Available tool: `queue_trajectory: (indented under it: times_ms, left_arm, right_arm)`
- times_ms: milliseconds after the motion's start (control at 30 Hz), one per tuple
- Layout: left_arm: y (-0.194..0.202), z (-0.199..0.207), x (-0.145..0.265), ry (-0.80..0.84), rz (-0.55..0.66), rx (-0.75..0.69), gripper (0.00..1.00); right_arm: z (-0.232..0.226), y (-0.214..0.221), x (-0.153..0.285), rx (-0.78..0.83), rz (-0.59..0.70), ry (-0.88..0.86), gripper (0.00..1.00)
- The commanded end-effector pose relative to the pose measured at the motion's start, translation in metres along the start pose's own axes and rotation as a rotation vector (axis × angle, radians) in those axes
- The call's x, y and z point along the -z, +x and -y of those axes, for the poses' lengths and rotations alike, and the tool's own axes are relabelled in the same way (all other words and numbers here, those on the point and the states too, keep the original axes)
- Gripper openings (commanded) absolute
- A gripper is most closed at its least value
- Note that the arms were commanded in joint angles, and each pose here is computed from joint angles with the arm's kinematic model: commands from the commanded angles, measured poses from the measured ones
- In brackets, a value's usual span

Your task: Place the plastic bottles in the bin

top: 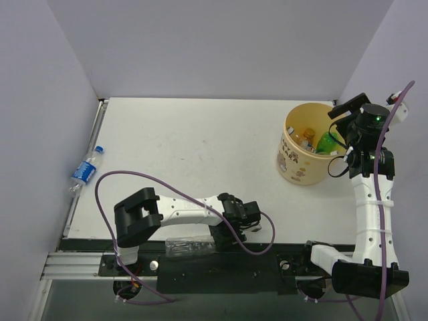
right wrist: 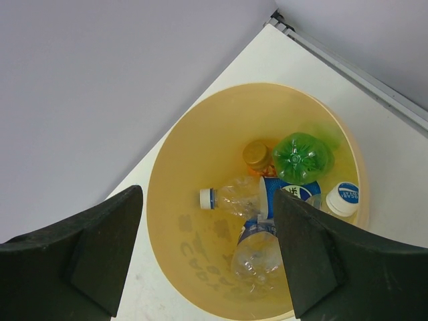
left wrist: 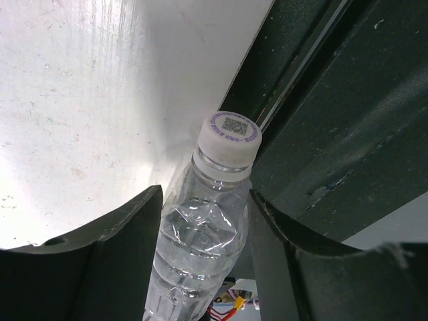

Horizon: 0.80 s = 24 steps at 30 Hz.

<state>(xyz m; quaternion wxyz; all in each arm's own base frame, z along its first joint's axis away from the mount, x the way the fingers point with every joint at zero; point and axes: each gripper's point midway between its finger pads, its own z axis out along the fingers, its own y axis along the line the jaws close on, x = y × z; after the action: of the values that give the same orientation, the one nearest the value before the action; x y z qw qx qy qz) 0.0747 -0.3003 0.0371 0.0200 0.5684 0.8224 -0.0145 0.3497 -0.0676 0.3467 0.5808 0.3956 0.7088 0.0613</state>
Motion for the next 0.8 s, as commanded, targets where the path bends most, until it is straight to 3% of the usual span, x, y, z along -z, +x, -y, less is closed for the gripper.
queue_trajectory:
  times_ms: [0, 167, 233, 267, 533, 767]
  left_arm:
    - [-0.006, -0.007, -0.009, -0.037, 0.002, -0.016, 0.59]
    - [-0.009, -0.016, 0.006, -0.085, 0.003, -0.018, 0.42]
    - [-0.011, -0.021, 0.023, -0.113, 0.027, -0.013, 0.24]
    - [-0.011, -0.025, 0.034, -0.138, 0.043, -0.005, 0.22]
    - [-0.059, -0.066, 0.110, -0.152, 0.305, 0.157, 0.20]
    - [-0.141, -0.128, 0.137, -0.003, 0.525, 0.479, 0.19]
  right_arm:
    - [-0.003, -0.006, 0.007, -0.010, 0.018, -0.021, 0.73]
    - [-0.001, -0.005, 0.008, -0.007, 0.019, -0.018, 0.73]
    - [-0.001, -0.007, 0.009, -0.007, 0.025, -0.018, 0.73]
    - [-0.002, -0.008, 0.010, -0.008, 0.030, -0.019, 0.73]
    - [-0.007, -0.016, 0.021, -0.023, 0.047, -0.049, 0.73]
    - [-0.008, -0.016, 0.042, -0.011, 0.032, -0.078, 0.73]
